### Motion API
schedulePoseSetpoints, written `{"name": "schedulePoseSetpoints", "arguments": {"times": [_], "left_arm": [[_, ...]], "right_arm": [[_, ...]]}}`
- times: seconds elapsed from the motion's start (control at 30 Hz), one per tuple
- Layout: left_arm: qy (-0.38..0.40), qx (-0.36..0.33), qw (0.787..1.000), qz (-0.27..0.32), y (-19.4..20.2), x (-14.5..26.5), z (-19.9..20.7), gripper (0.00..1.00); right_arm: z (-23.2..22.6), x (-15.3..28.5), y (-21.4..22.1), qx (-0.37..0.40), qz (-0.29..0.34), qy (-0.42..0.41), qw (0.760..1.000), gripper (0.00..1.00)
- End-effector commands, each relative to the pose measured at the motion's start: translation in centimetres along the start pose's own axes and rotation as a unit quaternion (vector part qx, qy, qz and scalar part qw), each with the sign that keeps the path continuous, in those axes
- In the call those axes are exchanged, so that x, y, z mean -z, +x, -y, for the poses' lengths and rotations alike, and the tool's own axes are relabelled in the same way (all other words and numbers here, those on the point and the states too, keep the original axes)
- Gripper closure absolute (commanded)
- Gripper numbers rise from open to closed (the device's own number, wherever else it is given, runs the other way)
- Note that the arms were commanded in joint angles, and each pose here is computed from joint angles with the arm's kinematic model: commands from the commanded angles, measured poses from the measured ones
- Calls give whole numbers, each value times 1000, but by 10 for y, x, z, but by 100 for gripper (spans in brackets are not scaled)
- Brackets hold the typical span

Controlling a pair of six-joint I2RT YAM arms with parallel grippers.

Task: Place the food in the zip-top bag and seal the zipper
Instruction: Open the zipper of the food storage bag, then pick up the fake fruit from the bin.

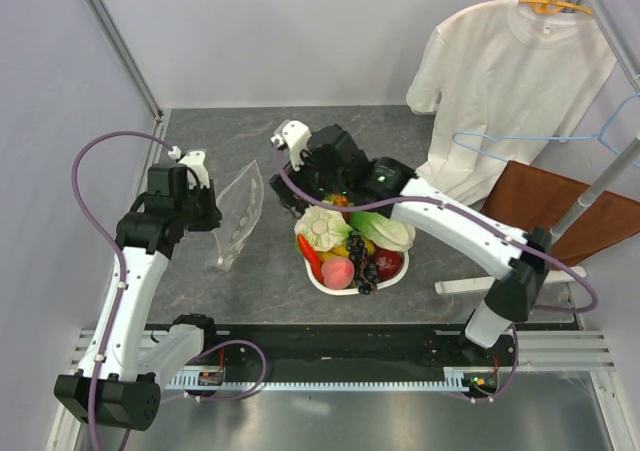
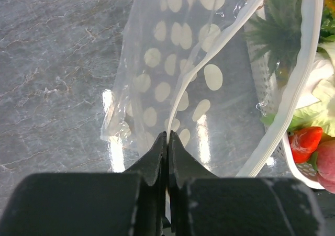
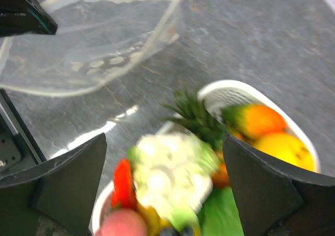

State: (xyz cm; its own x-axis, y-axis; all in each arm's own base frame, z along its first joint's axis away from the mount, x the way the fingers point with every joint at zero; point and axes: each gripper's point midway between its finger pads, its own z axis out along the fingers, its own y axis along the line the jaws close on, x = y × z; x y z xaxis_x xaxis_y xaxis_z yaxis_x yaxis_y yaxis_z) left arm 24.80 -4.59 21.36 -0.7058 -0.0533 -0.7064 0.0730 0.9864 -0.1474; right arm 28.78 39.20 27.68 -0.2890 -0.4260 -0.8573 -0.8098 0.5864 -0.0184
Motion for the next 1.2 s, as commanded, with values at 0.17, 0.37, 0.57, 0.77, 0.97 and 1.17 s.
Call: {"name": "schedulePoseSetpoints", "arguments": {"times": [0.17,0.37,0.57,0.77,0.97,1.17], "left_arm": [[25,0,1000,12,-6,-5,8,98],[33,0,999,15,-5,-3,10,98],[37,0,999,17,-5,-2,12,98],[42,0,999,16,-4,-2,14,98],[44,-1,999,16,-5,-3,14,98],[48,1,999,14,-4,-3,16,98]], "right_arm": [[64,86,61,35,-101,50,993,2],[124,76,73,-19,-134,105,985,2],[150,37,69,-85,-136,108,981,2],[161,2,71,-131,-139,83,978,2],[158,-18,90,-148,-163,67,973,2],[159,-26,118,-146,-198,75,966,2]]}}
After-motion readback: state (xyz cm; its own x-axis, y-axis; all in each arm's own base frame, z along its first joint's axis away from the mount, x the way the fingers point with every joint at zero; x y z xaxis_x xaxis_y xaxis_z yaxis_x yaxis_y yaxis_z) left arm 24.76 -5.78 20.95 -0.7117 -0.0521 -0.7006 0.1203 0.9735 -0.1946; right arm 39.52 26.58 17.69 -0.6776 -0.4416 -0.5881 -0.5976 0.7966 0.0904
